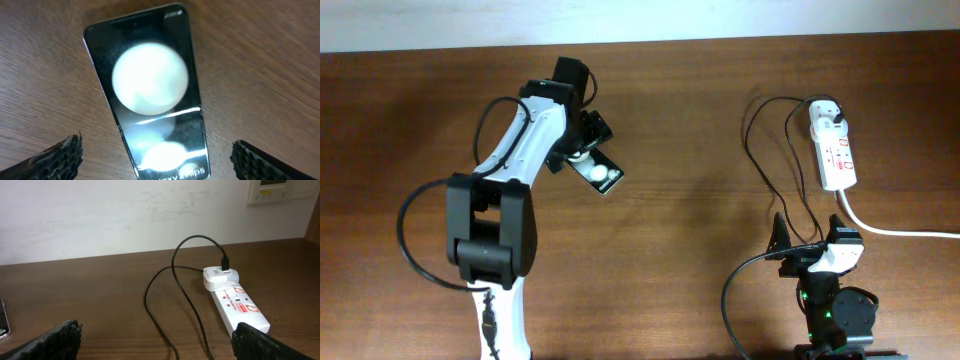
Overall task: Plug charger to phone and switch on socket
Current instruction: 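Lift the phone with the left gripper and turn it upright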
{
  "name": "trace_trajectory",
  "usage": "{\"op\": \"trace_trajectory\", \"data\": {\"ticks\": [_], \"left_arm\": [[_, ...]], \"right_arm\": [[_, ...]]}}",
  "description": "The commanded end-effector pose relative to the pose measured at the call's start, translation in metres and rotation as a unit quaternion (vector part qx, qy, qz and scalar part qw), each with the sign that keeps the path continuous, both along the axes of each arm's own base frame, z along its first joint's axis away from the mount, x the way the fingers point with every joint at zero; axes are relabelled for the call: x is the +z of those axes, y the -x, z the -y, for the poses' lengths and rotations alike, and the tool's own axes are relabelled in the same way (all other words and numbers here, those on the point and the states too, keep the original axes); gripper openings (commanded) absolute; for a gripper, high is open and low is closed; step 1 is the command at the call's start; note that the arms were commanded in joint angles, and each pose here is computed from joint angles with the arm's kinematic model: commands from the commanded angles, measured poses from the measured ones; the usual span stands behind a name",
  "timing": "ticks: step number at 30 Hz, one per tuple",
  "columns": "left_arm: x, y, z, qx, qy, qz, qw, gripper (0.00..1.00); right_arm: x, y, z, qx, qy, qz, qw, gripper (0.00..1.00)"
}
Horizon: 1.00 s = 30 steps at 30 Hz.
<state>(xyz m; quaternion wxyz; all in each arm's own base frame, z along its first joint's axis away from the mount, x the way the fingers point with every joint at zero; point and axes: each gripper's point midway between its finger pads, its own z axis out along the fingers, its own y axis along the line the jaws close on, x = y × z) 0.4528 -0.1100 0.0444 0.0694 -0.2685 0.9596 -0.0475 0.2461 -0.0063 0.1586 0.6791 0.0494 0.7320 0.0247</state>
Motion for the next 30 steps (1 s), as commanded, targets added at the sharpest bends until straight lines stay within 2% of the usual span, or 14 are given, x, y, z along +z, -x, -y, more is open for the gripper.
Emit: {"op": "trace_trajectory", "data": {"ticks": [1,8,14,18,19,24,25,28,30], "left_arm": [[-0.011,-0.004,-0.003,0.048,-0.005,-0.006,0.999,0.99],[-0.047,-0.007,-0.002,0.048,-0.008,-0.025,0.999,0.99],[-0.058,-0.008,0.000,0.047,-0.006,-0.029,0.998,1.00],[-0.059,-0.003,0.006,0.040,-0.008,-0.035,0.999,0.86],[-0.060,-0.001,0.009,0.037,-0.010,-0.038,0.999,0.79],[-0.075,0.015,0.016,0.021,-0.033,-0.069,0.997,0.76],[-0.079,0.020,0.015,0.020,-0.037,-0.079,0.996,0.77],[-0.093,0.034,0.011,0.000,-0.048,-0.112,0.993,0.95],[-0.098,0.041,0.009,-0.011,-0.053,-0.129,0.990,0.99]], "right_arm": [[-0.003,0.000,0.004,-0.009,-0.001,-0.002,1.000,0.99],[-0.003,0.000,0.004,-0.009,-0.001,-0.002,1.000,0.99],[-0.003,0.000,0.003,-0.008,-0.001,-0.002,1.000,0.99],[-0.003,0.000,0.003,-0.008,-0.001,-0.002,1.000,0.99],[-0.003,0.000,0.003,-0.008,-0.001,-0.002,1.000,0.99],[-0.003,0.000,0.004,-0.009,-0.001,-0.002,1.000,0.99],[-0.003,0.000,0.003,-0.009,-0.001,-0.002,1.000,0.99],[-0.003,0.000,0.003,-0.008,-0.001,-0.002,1.000,0.99],[-0.003,0.000,0.003,-0.008,-0.001,-0.002,1.000,0.99]]}}
